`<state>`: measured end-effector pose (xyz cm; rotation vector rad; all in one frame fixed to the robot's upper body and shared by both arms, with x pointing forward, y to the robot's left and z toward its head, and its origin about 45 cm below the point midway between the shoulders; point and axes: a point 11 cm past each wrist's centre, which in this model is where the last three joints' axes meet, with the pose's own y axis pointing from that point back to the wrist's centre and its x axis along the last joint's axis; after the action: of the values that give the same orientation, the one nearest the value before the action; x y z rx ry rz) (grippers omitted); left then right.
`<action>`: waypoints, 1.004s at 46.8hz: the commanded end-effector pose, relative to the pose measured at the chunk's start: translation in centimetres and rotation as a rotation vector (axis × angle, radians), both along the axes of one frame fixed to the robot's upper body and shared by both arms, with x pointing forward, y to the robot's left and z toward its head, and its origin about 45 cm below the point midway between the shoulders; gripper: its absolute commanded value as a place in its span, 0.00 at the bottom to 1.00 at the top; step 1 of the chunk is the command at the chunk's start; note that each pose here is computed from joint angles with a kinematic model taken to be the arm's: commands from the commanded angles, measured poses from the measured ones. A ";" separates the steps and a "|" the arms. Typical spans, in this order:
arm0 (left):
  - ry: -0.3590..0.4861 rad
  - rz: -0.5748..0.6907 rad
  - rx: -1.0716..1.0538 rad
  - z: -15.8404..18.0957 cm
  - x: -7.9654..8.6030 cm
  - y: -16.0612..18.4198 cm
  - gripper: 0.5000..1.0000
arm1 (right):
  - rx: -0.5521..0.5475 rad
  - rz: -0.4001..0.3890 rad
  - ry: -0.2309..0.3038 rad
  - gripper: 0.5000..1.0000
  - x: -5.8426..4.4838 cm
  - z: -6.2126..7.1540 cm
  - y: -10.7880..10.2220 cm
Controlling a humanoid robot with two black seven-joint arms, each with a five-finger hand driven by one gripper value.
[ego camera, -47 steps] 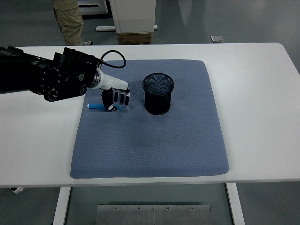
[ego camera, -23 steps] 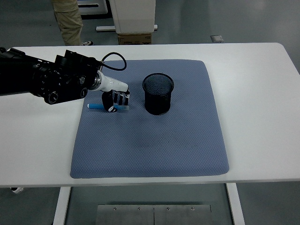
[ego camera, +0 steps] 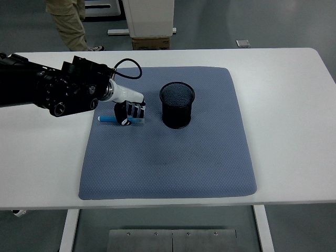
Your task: Left hand places marker in pen holder
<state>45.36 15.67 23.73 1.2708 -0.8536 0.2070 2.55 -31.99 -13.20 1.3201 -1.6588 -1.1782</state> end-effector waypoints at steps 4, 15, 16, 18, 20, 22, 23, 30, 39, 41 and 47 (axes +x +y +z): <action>-0.001 0.004 0.006 0.0 0.0 0.0 0.05 | -0.001 0.001 -0.001 1.00 0.0 0.0 0.0; -0.003 0.005 0.006 0.1 0.1 0.0 0.02 | 0.001 -0.001 -0.001 1.00 0.0 0.0 0.0; -0.004 0.004 0.006 0.2 0.1 0.0 0.02 | -0.001 0.001 -0.001 1.00 0.0 0.0 0.0; -0.005 0.005 0.005 0.3 0.1 0.0 0.02 | 0.001 -0.001 -0.001 1.00 0.0 0.0 0.0; -0.006 0.006 0.006 0.3 0.1 0.1 0.02 | -0.001 -0.001 -0.001 1.00 0.0 0.0 0.0; -0.005 0.007 0.007 0.3 0.1 0.1 0.02 | -0.001 0.001 -0.001 1.00 0.0 0.0 0.0; -0.005 0.007 0.005 0.3 0.1 0.1 0.01 | 0.001 0.001 -0.001 1.00 0.0 0.0 0.0; -0.008 0.006 0.005 0.4 0.2 0.0 0.00 | -0.001 -0.001 -0.001 1.00 0.0 0.0 0.0; -0.007 0.006 0.004 0.4 0.2 0.0 0.00 | 0.001 -0.001 -0.001 1.00 0.0 0.0 0.0; -0.007 0.007 0.003 0.4 0.2 0.0 0.00 | -0.001 0.001 0.000 1.00 0.0 0.0 0.0; -0.009 0.012 -0.006 0.6 0.3 -0.1 0.00 | 0.001 -0.001 -0.001 1.00 0.0 0.0 0.0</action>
<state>45.57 15.73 24.19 1.2761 -0.8533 0.2182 2.55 -31.99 -13.20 1.3205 -1.6595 -1.1779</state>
